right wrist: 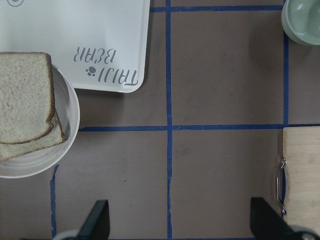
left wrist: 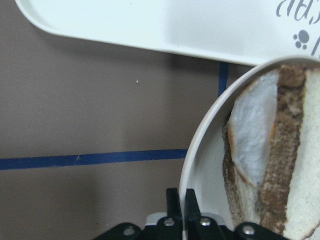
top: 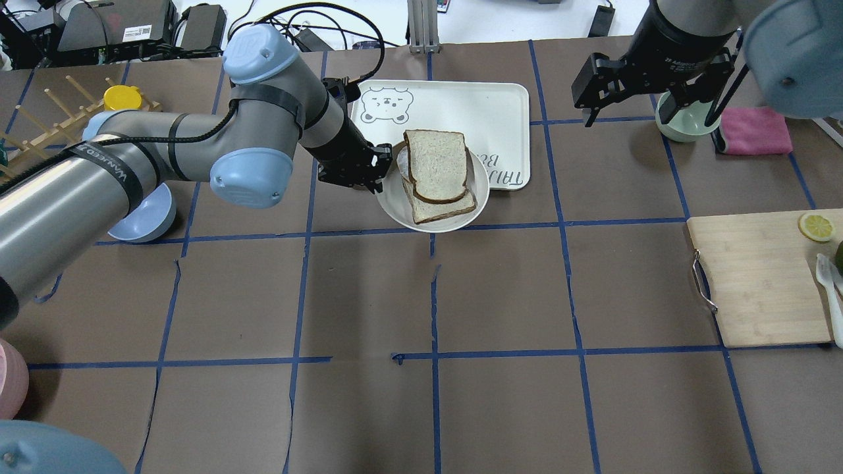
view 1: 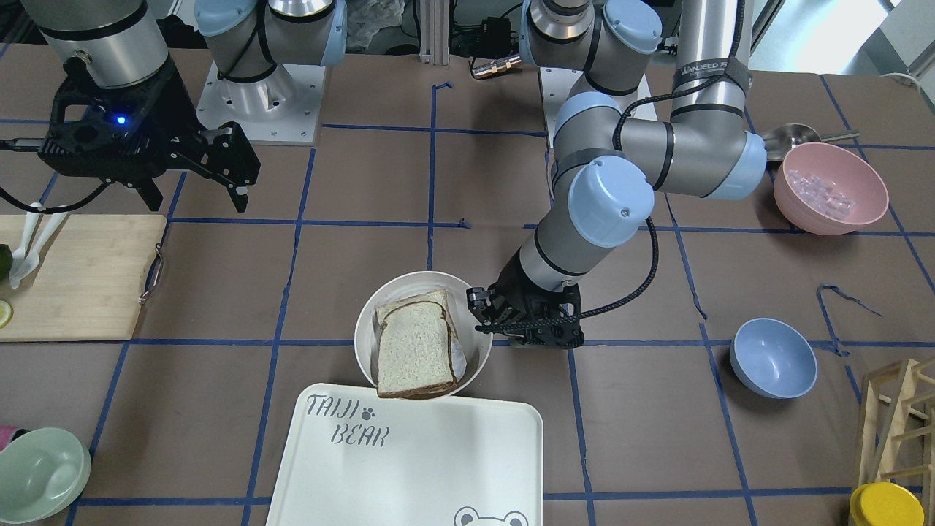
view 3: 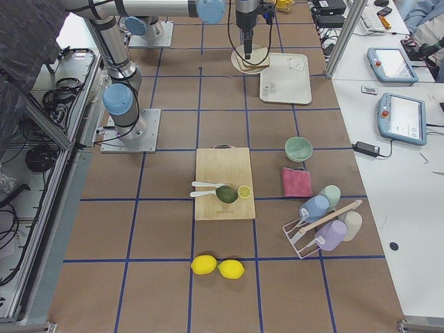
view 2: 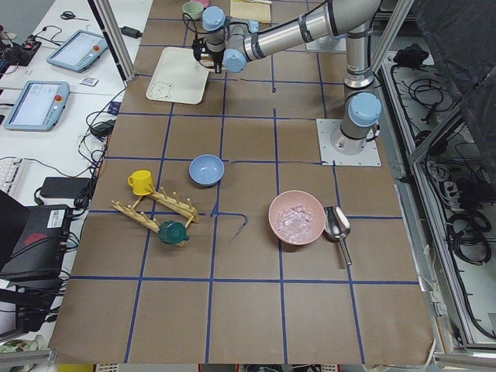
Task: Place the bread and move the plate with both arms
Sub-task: 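Slide the plate with the left gripper onto the white bear tray, then release the plate and lift the left gripper away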
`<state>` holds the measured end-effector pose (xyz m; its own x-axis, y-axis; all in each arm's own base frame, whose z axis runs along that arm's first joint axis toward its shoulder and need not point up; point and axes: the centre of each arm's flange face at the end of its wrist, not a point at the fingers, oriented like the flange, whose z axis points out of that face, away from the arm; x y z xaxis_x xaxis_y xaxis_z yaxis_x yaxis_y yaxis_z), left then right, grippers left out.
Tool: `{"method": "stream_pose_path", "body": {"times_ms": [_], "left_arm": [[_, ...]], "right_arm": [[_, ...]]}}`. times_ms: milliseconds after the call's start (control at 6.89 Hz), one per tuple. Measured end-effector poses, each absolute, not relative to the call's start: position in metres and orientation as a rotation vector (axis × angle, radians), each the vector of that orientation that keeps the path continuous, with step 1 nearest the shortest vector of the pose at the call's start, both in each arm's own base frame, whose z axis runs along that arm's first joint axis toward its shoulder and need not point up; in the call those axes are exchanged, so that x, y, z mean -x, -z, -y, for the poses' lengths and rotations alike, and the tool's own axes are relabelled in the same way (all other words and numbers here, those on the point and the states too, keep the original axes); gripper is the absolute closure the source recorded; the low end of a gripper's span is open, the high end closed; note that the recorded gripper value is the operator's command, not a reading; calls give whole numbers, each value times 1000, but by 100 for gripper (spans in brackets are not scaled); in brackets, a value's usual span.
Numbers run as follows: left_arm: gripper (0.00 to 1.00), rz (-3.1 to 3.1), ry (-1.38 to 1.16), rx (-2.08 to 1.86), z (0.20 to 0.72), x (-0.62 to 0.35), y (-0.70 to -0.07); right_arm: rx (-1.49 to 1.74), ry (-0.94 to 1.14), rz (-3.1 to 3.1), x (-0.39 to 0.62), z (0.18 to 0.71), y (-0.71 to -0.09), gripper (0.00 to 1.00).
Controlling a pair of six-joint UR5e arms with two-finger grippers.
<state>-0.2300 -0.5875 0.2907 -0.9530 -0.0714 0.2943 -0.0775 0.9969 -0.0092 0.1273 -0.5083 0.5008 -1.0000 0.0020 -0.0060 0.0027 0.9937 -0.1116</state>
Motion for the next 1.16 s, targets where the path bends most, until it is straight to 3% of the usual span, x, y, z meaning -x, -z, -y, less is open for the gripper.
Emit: {"method": "stream_pose_path", "body": {"times_ms": [726,871,1016,1161], "left_arm": [[100,2824,-116,-6,732,231,-238],[55,2813,-124,7,747,234,-225],[1,2792,-125,13,756,237,-218],[0,2767,-118,14,759,240,-216]], "right_arm": [[-3,174,-3131,-128,508,-500,0],[-3,173,-3130,-128,509,-500,0],[-3,174,-3129,-128,509,-500,0],[-3,177,-3129,-128,509,-501,0]]}}
